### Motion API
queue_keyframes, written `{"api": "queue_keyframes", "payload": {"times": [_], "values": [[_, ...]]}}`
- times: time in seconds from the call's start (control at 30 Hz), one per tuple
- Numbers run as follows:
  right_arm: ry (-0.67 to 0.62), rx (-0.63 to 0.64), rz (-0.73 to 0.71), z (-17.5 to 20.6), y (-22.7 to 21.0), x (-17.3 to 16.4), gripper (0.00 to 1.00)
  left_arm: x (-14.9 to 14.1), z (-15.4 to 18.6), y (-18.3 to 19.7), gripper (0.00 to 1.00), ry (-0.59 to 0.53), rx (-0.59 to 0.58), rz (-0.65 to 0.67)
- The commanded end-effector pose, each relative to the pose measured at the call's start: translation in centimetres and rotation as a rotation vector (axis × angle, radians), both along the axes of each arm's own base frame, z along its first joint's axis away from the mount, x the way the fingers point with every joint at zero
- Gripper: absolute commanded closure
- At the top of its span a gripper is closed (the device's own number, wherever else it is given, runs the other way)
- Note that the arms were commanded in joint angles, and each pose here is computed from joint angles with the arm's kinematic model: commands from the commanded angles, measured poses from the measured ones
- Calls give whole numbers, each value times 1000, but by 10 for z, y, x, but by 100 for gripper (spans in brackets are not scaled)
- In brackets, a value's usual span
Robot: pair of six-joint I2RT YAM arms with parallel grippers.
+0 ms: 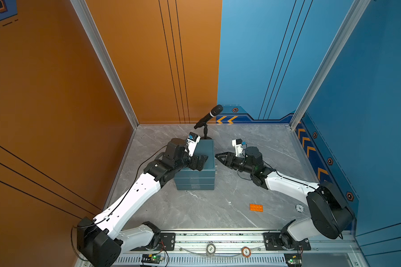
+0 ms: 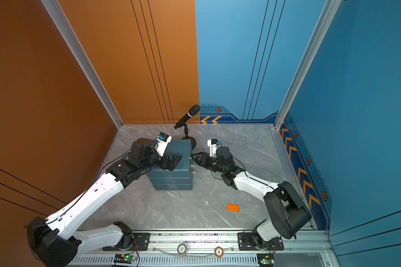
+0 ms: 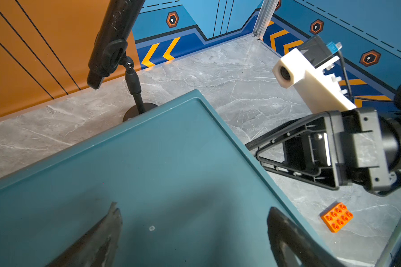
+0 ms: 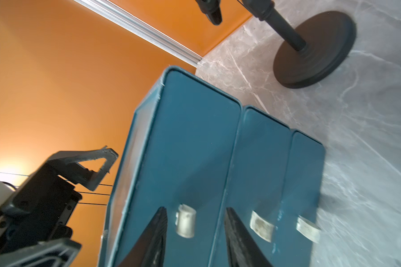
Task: Take the mice out of the drawer
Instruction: Open the drawer in the storage box.
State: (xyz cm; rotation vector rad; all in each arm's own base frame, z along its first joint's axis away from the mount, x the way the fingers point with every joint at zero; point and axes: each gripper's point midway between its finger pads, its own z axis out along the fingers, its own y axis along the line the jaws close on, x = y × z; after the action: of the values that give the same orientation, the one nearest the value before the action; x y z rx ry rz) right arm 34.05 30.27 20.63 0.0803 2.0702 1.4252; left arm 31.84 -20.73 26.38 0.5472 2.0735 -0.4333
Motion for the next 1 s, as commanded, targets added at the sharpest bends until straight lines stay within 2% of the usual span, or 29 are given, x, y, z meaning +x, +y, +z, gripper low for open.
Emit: {"api": "queue_keyframes", "payload": {"times": [0.0, 0.17, 0.63, 0.9, 0.97], "values": [[-34, 70, 18, 15, 7, 1, 63, 3, -9, 0, 2, -4, 37, 10], [-20, 105, 34, 13, 13, 2, 74, 3, -12, -1, 2, 3, 46, 12], [31, 48, 11, 0, 12, -7, 75, 4, -14, 0, 2, 3, 59, 23], [23, 26, 6, 4, 12, -13, 81, 4, -15, -1, 2, 5, 59, 20], [19, 26, 9, 5, 14, -13, 85, 3, -15, -2, 2, 6, 62, 20]]}}
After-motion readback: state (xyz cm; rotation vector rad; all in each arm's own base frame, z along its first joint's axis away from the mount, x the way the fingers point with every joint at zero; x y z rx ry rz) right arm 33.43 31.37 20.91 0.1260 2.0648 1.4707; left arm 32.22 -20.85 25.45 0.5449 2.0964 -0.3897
